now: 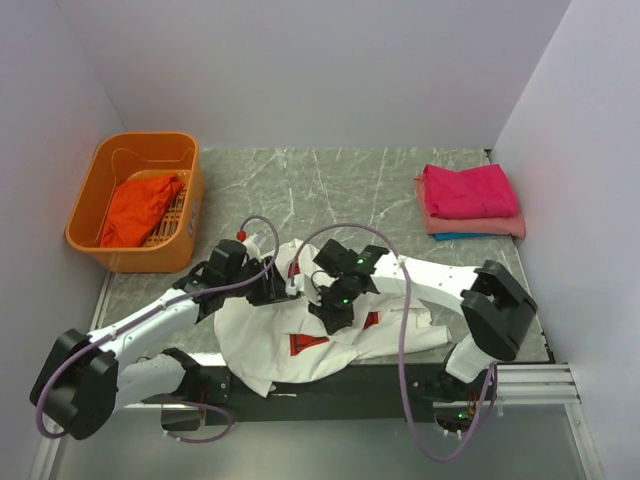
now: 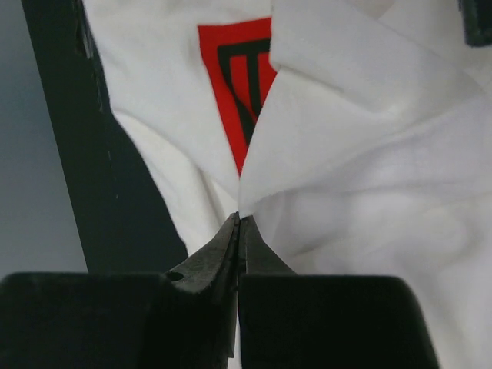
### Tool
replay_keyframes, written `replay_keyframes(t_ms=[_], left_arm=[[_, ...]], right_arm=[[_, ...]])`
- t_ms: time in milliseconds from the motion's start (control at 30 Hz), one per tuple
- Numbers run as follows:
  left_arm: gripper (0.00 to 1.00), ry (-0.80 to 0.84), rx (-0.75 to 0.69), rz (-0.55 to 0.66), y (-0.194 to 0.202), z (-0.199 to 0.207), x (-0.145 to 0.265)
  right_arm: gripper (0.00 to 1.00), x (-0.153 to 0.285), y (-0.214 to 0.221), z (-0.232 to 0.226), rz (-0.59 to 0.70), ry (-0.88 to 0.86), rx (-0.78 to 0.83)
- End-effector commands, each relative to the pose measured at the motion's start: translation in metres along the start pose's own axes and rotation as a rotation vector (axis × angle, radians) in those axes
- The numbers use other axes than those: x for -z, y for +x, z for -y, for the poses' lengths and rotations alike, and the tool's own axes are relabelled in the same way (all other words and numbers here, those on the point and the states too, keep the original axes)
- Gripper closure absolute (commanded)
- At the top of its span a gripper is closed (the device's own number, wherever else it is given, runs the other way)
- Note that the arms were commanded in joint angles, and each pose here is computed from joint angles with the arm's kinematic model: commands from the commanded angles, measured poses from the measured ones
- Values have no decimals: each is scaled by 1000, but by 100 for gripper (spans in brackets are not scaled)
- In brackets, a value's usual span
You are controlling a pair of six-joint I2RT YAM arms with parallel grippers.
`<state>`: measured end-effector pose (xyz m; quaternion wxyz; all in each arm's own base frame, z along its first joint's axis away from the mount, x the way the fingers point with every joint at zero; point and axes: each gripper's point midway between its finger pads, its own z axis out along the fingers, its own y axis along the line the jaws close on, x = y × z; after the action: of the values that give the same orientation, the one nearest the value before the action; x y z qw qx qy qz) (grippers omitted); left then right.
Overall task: Fold and stack the t-shirts
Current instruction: Flatten the tshirt out
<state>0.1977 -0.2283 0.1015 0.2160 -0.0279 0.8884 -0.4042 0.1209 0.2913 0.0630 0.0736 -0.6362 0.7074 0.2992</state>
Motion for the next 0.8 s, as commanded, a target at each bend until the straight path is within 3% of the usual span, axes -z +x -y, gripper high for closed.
replay_keyframes(t_ms=[0, 133, 567, 700, 767], left_arm=[[54, 60, -16, 10, -2, 20, -10], [57, 44, -29, -46, 5, 24, -21], [52, 37, -69, -136, 19, 24, -41], [54, -62, -80, -64, 2, 16, -35], [52, -133, -87, 35, -15, 9, -26]], right_arm=[[100, 20, 7, -11, 27, 20, 102], [100, 19, 22, -16, 5, 10, 134], [100, 22, 19, -16, 30, 23, 149], [100, 22, 25, -11, 16, 61, 126], [100, 19, 30, -9, 1, 65, 114]])
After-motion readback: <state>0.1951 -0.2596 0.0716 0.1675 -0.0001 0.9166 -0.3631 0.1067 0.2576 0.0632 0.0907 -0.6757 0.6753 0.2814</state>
